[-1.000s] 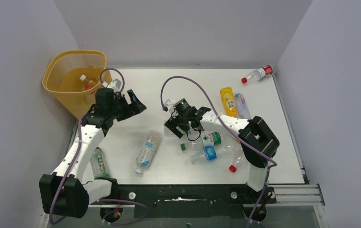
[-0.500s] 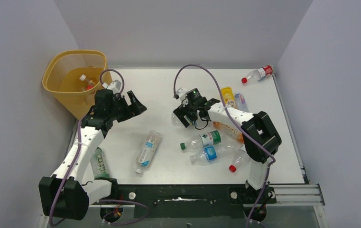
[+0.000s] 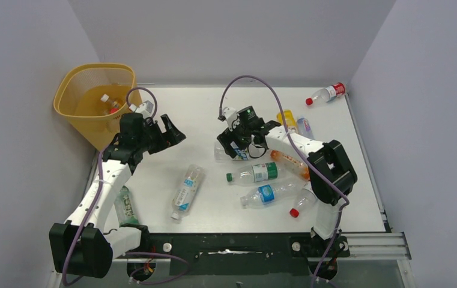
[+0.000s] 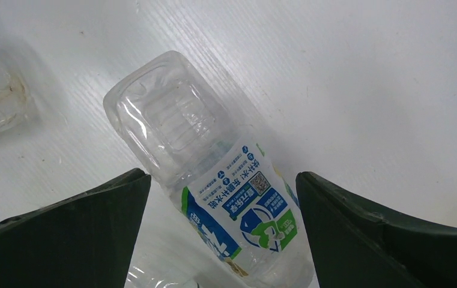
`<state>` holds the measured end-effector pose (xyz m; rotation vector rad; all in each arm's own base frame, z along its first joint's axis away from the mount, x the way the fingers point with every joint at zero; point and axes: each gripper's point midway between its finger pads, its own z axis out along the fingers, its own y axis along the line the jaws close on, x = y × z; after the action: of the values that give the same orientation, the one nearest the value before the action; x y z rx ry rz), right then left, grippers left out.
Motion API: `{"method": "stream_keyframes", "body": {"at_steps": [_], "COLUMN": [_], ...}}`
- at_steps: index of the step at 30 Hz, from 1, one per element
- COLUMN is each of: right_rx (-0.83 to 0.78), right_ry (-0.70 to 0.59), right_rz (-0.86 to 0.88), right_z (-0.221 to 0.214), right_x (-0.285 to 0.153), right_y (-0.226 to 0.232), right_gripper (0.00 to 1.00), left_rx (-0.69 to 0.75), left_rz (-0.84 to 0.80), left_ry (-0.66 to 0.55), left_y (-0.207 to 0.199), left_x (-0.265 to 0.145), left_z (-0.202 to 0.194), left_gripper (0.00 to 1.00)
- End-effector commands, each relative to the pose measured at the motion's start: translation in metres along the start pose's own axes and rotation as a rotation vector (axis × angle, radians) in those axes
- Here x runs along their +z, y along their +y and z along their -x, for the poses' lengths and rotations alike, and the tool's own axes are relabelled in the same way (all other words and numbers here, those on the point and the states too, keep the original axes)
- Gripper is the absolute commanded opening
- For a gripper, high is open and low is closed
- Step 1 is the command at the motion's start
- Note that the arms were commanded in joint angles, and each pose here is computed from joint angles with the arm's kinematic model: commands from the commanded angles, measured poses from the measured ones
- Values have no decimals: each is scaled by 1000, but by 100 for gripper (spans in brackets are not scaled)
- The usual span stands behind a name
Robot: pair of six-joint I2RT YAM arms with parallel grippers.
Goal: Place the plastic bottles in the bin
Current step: Pick up the plastic bottle at the center of the board.
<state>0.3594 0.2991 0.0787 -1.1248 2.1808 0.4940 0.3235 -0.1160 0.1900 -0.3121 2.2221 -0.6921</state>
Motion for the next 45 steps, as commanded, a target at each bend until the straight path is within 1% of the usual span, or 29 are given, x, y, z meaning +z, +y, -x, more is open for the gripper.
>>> {"method": "stream_keyframes", "body": {"at_steps": [1,4,8,16,20,26,31,37,45], "right_rx": [-54,-60,-67,-32,3,27,111,240,316], "right_ry": [-35,-15,1,-32,-65,-56,-70,-34,52], "right_rz": [-84,-149,-194,-261,-247,-201,-154,-257,-322], "right_z": [25,22,22,43,54,45,36,23,-2], "right_x": [-6,-4,-1,6,3,-7,-13,-18,-14], "right_y": [-19,-32,-43,-74,-85,-73,-54,-53,-43], "right_gripper": [98,98,98,98,98,98,98,98,98], "left_rx": [29,27,25,30,35,37,35,38,36], "left_rz": [-59,-61,-67,-73,-73,-71,-77,-80,-87], "left_ry": [-66,-63,-60,-57,-57,-54,-52,-49,-44], "left_y": [-16,-16,-17,-20,-21,-20,-21,-23,-27], "left_x": [-6,-5,-3,-1,-1,0,3,5,6], "left_z": [20,19,18,19,20,19,19,18,13], "left_gripper": [85,85,85,85,85,85,85,85,85]}}
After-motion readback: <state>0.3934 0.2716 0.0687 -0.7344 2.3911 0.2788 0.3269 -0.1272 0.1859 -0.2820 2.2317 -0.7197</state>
